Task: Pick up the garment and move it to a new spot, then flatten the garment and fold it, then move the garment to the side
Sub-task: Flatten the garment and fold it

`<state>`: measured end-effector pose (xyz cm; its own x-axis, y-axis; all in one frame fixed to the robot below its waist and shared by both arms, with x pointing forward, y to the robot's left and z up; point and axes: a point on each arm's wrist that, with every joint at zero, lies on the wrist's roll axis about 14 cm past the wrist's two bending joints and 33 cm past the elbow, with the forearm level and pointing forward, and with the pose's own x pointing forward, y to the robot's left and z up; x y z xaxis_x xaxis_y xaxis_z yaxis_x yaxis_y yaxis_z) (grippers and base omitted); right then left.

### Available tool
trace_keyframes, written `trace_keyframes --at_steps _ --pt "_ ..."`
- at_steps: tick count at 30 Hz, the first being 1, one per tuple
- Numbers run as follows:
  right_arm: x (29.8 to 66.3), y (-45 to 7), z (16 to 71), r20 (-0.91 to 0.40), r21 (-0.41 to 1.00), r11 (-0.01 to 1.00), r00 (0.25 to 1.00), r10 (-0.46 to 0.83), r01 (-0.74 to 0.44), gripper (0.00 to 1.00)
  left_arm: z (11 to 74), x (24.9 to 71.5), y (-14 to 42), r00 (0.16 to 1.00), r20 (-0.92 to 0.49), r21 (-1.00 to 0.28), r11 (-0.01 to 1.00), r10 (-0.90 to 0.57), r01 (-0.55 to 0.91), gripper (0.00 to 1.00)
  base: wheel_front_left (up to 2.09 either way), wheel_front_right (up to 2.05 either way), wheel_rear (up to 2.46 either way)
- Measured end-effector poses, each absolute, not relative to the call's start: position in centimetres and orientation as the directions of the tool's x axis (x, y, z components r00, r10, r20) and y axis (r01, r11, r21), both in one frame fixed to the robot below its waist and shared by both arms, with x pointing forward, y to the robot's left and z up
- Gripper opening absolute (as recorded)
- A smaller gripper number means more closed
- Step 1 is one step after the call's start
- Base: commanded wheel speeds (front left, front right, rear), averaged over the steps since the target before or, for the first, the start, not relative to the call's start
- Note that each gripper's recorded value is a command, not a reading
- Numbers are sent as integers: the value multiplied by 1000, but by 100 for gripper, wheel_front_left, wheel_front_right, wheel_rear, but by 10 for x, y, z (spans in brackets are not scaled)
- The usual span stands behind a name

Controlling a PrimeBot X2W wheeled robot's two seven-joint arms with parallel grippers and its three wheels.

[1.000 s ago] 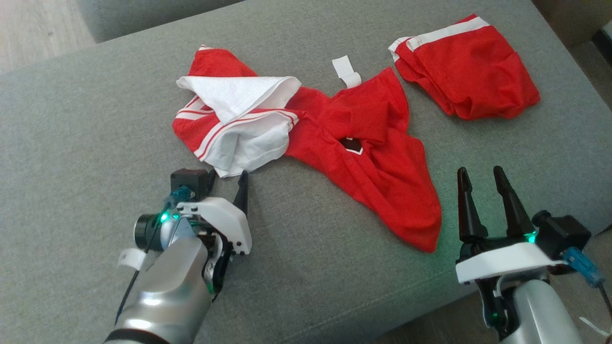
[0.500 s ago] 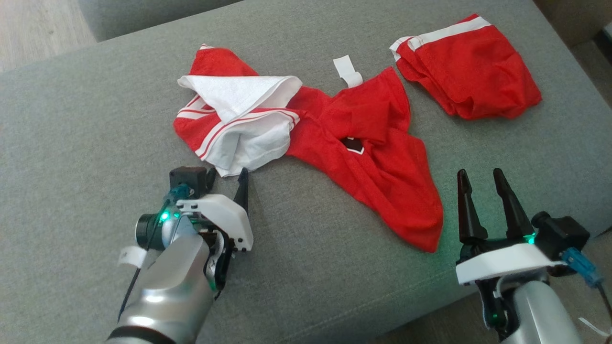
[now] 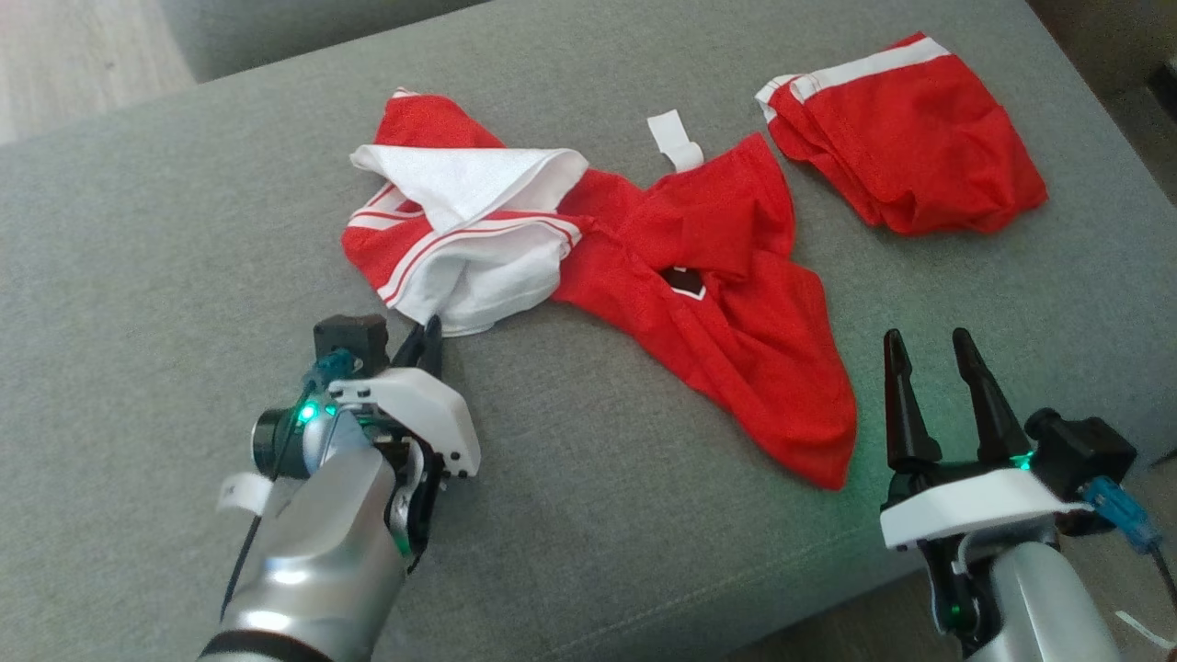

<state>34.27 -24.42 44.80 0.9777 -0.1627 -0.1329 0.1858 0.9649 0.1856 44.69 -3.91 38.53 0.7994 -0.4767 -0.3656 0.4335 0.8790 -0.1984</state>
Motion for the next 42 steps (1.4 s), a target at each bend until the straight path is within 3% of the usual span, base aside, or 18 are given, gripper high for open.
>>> trace_keyframes --at_steps 15,28,31,36,40,41,42 --pt "353 -218 456 -112 213 972 991 -75 98 100 440 439 11 903 -182 -179 916 -388 358 0 0 0 0" --pt "355 -180 451 -129 238 971 991 40 -9 100 435 408 84 945 -202 -102 965 -257 241 0 0 0 0" --pt "358 -173 450 -136 239 971 989 64 -30 100 431 405 91 939 -234 -89 967 -252 238 0 0 0 0" --pt "357 -170 446 -149 243 970 986 71 -33 100 393 392 94 858 -440 -28 959 -266 284 0 0 0 0" --pt "354 -176 440 -168 245 969 984 52 -9 100 385 400 96 835 -485 8 953 -260 302 0 0 0 0" --pt "354 -177 438 -174 245 969 984 48 -4 100 384 403 95 827 -498 15 951 -261 309 31 0 0 0" --pt "353 -179 436 -180 245 970 983 43 2 100 383 406 94 821 -508 25 948 -260 316 100 0 0 0"
